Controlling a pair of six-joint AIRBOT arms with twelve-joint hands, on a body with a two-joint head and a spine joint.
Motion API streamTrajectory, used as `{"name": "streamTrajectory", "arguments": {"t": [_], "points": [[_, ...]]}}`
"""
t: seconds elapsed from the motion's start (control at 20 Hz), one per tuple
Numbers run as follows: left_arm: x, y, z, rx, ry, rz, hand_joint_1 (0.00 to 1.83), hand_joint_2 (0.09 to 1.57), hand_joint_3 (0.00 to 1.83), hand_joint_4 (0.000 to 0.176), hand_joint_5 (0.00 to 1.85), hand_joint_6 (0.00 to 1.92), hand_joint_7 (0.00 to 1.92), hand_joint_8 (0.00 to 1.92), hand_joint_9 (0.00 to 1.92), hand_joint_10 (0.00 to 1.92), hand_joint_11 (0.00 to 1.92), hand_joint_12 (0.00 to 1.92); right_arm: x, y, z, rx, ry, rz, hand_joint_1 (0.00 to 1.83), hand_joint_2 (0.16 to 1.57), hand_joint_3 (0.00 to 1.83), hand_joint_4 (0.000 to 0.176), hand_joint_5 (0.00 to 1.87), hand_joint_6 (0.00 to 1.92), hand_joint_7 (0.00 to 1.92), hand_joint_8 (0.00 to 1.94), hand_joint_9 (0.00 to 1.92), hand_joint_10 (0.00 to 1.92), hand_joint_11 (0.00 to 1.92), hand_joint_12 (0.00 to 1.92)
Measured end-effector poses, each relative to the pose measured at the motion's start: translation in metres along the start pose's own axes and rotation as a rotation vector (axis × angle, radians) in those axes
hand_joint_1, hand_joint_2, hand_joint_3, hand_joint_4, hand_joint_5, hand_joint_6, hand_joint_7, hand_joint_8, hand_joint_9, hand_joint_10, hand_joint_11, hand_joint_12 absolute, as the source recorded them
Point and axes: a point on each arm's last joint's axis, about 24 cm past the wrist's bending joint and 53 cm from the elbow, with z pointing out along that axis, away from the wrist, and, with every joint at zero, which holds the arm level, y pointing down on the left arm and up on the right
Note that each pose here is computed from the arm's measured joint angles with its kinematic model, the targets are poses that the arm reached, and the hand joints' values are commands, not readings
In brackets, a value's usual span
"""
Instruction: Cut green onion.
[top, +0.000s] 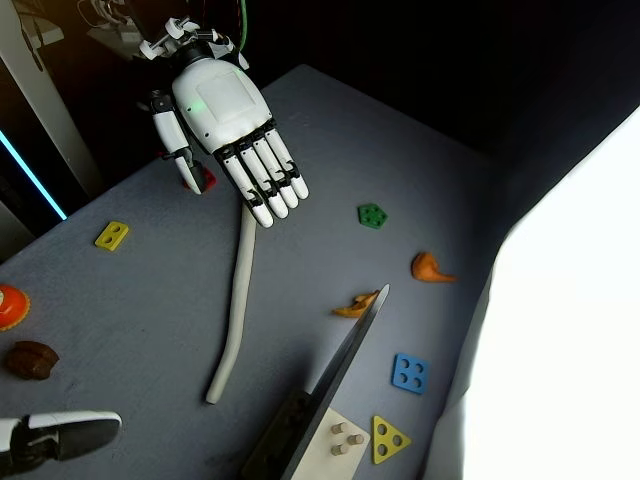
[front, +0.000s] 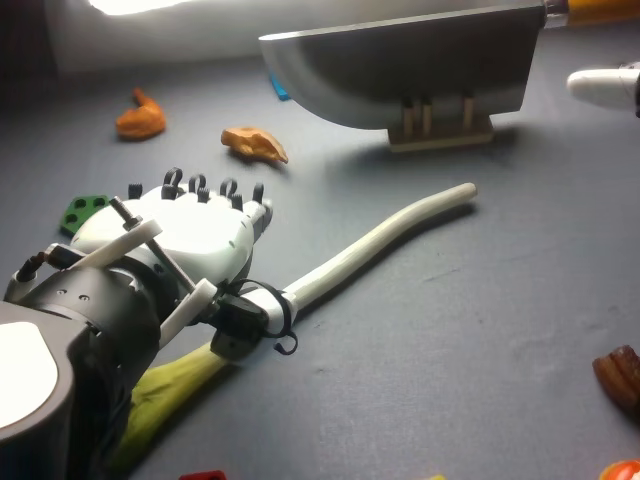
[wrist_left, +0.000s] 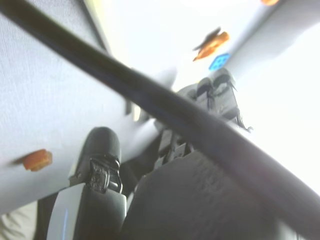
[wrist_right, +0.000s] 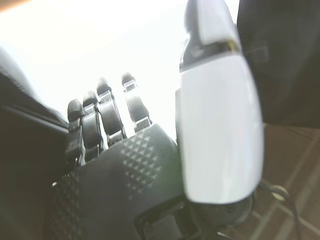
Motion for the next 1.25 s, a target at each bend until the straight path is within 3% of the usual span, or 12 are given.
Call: {"name": "streamTrajectory", "arguments": {"t": [0.05, 0.1, 0.15, 0.2, 0.25, 0.35, 0.5, 0.7, 0.9, 1.0, 1.1, 1.25], "points": [[-0.001, -0.001, 0.000, 0.001, -0.004, -0.002, 0.34, 1.34, 0.00, 0.000, 0.76, 0.05, 0.92, 0.07, 0.65, 0.75, 0.14, 1.62, 0.006, 0.011, -0.007, -0.021, 0.025, -0.005, 0.11, 1.20, 0.00, 0.000, 0.95, 0.52, 1.00, 0.58, 0.72, 1.12, 0.43, 1.60], [-0.001, 0.000, 0.000, -0.001, -0.001, -0.004, 0.29, 1.36, 0.00, 0.000, 0.87, 0.04, 0.94, 0.31, 0.59, 1.24, 0.17, 1.78, 0.010, 0.017, -0.013, -0.034, 0.038, -0.005, 0.05, 1.23, 0.00, 0.000, 0.90, 0.67, 0.89, 0.90, 0.68, 1.35, 0.42, 1.73], [-0.001, 0.001, 0.000, -0.005, -0.001, -0.006, 0.27, 1.36, 0.00, 0.000, 0.99, 0.22, 0.84, 0.92, 0.66, 1.43, 0.30, 1.89, 0.014, 0.024, -0.017, -0.051, 0.045, -0.011, 0.00, 1.24, 0.00, 0.000, 0.88, 1.25, 0.94, 1.38, 0.79, 1.65, 0.58, 1.86], [-0.001, 0.000, 0.000, -0.004, -0.002, -0.007, 0.29, 1.36, 0.00, 0.000, 0.94, 0.71, 0.83, 1.26, 0.65, 1.68, 0.37, 1.91, 0.014, 0.030, -0.019, -0.068, 0.038, -0.021, 0.00, 1.23, 0.00, 0.000, 0.98, 1.44, 1.10, 1.44, 1.02, 1.70, 0.79, 1.90], [-0.002, -0.001, 0.000, 0.000, -0.005, -0.006, 0.20, 1.38, 0.00, 0.000, 0.87, 1.08, 0.86, 1.40, 0.68, 1.74, 0.41, 1.92, 0.011, 0.034, -0.021, -0.087, 0.020, -0.027, 0.00, 1.24, 0.00, 0.000, 0.98, 1.64, 1.17, 1.57, 1.11, 1.80, 1.02, 1.92], [-0.004, 0.000, 0.000, -0.003, -0.012, -0.025, 0.16, 1.40, 0.00, 0.000, 0.81, 1.30, 0.87, 1.43, 0.70, 1.74, 0.43, 1.92, 0.006, 0.042, -0.022, -0.116, 0.000, -0.036, 0.00, 1.25, 0.00, 0.000, 0.98, 1.70, 1.20, 1.62, 1.16, 1.86, 1.12, 1.92], [-0.016, 0.000, -0.004, -0.029, -0.054, -0.083, 0.13, 1.44, 0.01, 0.000, 0.80, 1.53, 0.89, 1.52, 0.73, 1.82, 0.50, 1.92, 0.008, 0.041, -0.023, -0.114, 0.004, -0.047, 0.00, 1.28, 0.00, 0.000, 0.98, 1.64, 1.20, 1.66, 1.14, 1.92, 1.05, 1.92], [-0.012, -0.014, -0.013, 0.001, -0.039, -0.107, 0.12, 1.44, 0.01, 0.000, 0.79, 1.54, 0.89, 1.53, 0.74, 1.82, 0.50, 1.92, 0.006, 0.042, -0.023, -0.117, -0.003, -0.050, 0.00, 1.28, 0.00, 0.000, 0.98, 1.64, 1.19, 1.67, 1.14, 1.92, 1.04, 1.92], [-0.011, -0.014, -0.015, -0.008, -0.039, -0.103, 0.21, 1.44, 0.00, 0.000, 0.76, 1.47, 0.85, 1.68, 0.70, 1.92, 0.52, 1.92, 0.007, 0.041, -0.023, -0.117, 0.000, -0.051, 0.00, 1.27, 0.00, 0.000, 1.01, 1.65, 1.16, 1.65, 1.09, 1.89, 0.96, 1.92], [-0.011, -0.015, -0.015, -0.004, -0.036, -0.100, 0.29, 1.43, 0.00, 0.000, 0.78, 1.44, 0.87, 1.65, 0.74, 1.92, 0.58, 1.92, 0.006, 0.042, -0.024, -0.120, -0.007, -0.051, 0.00, 1.26, 0.00, 0.000, 1.02, 1.65, 1.19, 1.61, 1.12, 1.86, 0.94, 1.92], [-0.009, -0.017, -0.015, 0.007, -0.031, -0.099, 0.24, 1.44, 0.00, 0.000, 0.77, 1.35, 0.85, 1.64, 0.74, 1.92, 0.60, 1.92, 0.005, 0.042, -0.025, -0.124, -0.011, -0.053, 0.00, 1.25, 0.00, 0.000, 0.98, 1.83, 1.15, 1.71, 1.06, 1.92, 0.90, 1.92], [-0.009, -0.019, -0.015, 0.016, -0.028, -0.097, 0.23, 1.44, 0.00, 0.000, 0.75, 1.37, 0.84, 1.56, 0.75, 1.85, 0.55, 1.92, 0.004, 0.043, -0.025, -0.127, -0.017, -0.054, 0.02, 1.28, 0.00, 0.000, 0.97, 1.79, 1.11, 1.66, 1.03, 1.91, 0.87, 1.92]]}}
